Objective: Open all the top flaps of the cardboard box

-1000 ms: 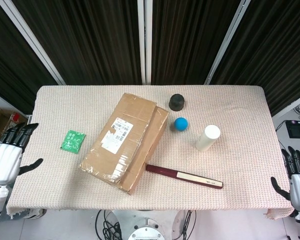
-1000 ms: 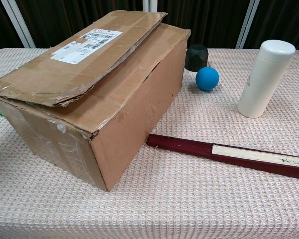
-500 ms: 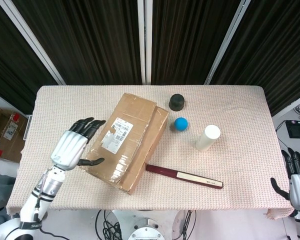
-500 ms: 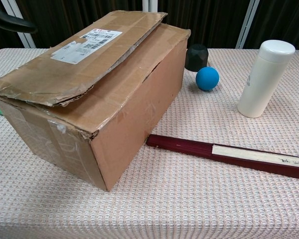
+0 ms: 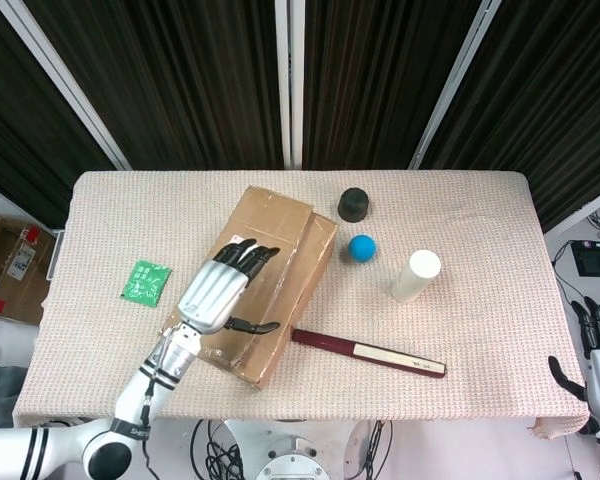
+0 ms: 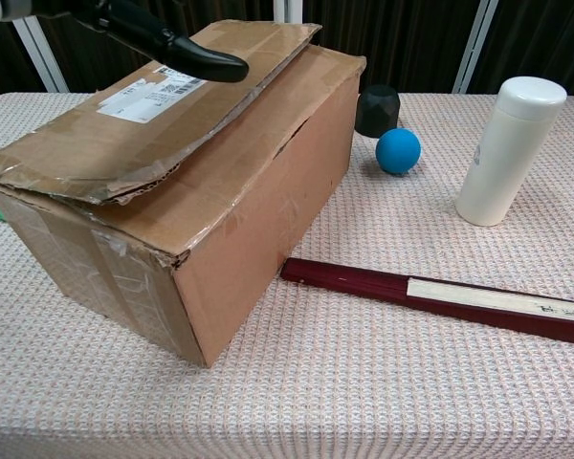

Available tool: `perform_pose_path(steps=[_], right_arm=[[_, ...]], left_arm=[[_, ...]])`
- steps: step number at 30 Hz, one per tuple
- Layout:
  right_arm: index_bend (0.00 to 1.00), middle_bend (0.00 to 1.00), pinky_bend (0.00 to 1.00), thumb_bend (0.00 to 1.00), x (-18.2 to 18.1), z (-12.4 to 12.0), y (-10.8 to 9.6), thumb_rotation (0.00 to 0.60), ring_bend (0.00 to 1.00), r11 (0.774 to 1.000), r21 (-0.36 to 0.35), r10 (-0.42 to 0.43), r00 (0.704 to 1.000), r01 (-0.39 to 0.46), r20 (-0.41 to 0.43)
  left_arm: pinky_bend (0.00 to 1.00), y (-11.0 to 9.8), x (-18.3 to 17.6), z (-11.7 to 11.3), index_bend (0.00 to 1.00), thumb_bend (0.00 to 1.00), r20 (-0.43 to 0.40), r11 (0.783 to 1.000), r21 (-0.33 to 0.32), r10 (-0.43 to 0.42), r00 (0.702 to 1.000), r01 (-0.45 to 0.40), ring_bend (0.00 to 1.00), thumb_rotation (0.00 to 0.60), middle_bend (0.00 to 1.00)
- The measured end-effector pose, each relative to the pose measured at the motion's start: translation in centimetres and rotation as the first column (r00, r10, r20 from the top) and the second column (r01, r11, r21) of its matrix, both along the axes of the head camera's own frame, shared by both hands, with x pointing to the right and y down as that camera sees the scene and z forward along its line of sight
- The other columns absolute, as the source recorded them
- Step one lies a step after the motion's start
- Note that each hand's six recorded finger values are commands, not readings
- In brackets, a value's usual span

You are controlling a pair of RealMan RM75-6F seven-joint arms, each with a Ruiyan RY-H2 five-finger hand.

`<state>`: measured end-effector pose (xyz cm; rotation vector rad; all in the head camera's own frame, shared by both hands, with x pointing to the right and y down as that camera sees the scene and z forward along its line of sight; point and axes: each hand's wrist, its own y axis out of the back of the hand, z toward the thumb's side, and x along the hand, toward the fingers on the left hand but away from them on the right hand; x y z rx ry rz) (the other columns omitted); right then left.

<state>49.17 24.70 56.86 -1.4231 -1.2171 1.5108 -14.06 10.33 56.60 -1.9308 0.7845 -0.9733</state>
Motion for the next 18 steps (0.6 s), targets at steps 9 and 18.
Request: perform_pose_path(steps=[9,18], right_arm=[[0.00,0.00,0.00,0.22,0.1,0.0,-0.1,0.600,0.00,1.000,0.009,0.009,1.000,-0.010,0.004],[0.00,0.00,0.00,0.22,0.9,-0.2,0.2,0.600,0.00,0.999,0.014,0.030,1.000,-0.031,0.005]], left_arm=[[0.18,-0.4,3.6,0.9,0.03,0.00,0.176,0.992,0.110,0.044,0.983,-0.064,0.07,0.448,0.07],[0.18,-0.2,5.1,2.7,0.01,0.00,0.244,0.988,0.142,0.027,0.969,-0.064,0.07,0.478,0.06]])
